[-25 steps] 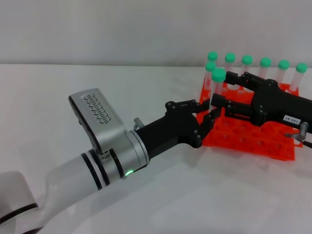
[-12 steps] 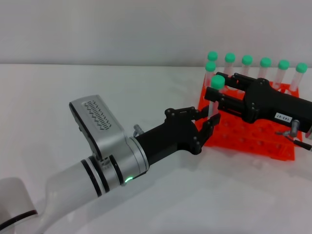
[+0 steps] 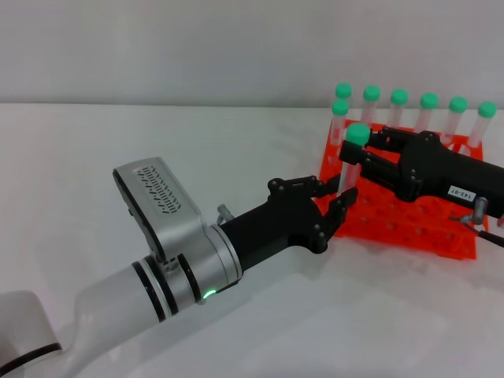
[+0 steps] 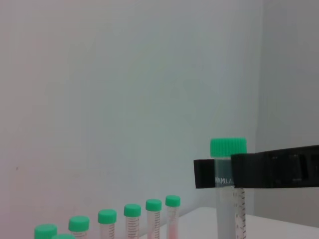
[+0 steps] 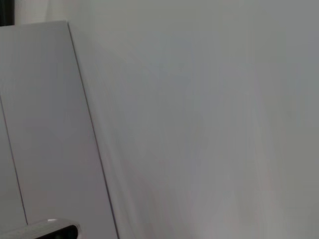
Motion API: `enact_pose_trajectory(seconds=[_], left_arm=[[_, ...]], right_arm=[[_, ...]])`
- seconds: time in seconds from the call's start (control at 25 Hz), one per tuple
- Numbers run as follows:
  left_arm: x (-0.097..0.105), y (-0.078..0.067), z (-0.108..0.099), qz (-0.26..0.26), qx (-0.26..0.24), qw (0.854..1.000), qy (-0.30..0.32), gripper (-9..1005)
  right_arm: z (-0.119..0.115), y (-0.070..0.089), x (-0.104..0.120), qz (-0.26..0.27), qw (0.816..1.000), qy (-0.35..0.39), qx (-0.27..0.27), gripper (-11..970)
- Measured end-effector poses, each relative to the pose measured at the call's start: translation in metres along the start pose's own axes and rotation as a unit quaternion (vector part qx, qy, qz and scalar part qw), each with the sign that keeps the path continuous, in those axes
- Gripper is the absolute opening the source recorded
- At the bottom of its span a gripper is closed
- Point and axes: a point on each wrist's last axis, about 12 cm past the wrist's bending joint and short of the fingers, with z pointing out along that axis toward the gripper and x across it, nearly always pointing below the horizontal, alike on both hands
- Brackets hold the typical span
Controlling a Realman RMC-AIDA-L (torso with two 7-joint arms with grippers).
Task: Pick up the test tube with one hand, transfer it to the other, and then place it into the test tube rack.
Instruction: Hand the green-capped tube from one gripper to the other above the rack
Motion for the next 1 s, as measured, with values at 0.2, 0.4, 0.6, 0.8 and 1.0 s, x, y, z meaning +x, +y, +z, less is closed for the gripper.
enact_pose_trajectory(seconds=[0.2, 0.4, 0.6, 0.8, 1.0], left_arm=[[0.001, -0.0014, -0.0002, 0.002, 0.005, 1.0, 0.003, 266], [0.002, -0.0014, -0.0016, 0.0, 0.002, 1.0, 0.004, 269], [0.002, -0.001, -0.0019, -0.001, 0.0, 1.0, 0.003, 272], [0.0019, -0.0005, -0.002, -0.001, -0.002, 1.0, 0.003, 276], [0.0018, -0.0001, -0.0018, -0.001, -0.004, 1.0, 0.002, 279]], right_arm=[[-0.0004, 0.0003, 0.001, 0.001, 1.0, 0.0, 0.001, 373], [-0.0024, 0.001, 0.0018, 0.0, 1.0, -0.001, 0.002, 326], [-0.0031, 0.0006, 0.0016, -0.001, 1.0, -0.001, 0.003, 250], [-0.0057, 0.0011, 0.0023, -0.001, 1.0, -0.002, 0.004, 247], [-0.0063, 0.0019, 0.0022, -0.002, 1.0, -0.004, 0.002, 245]])
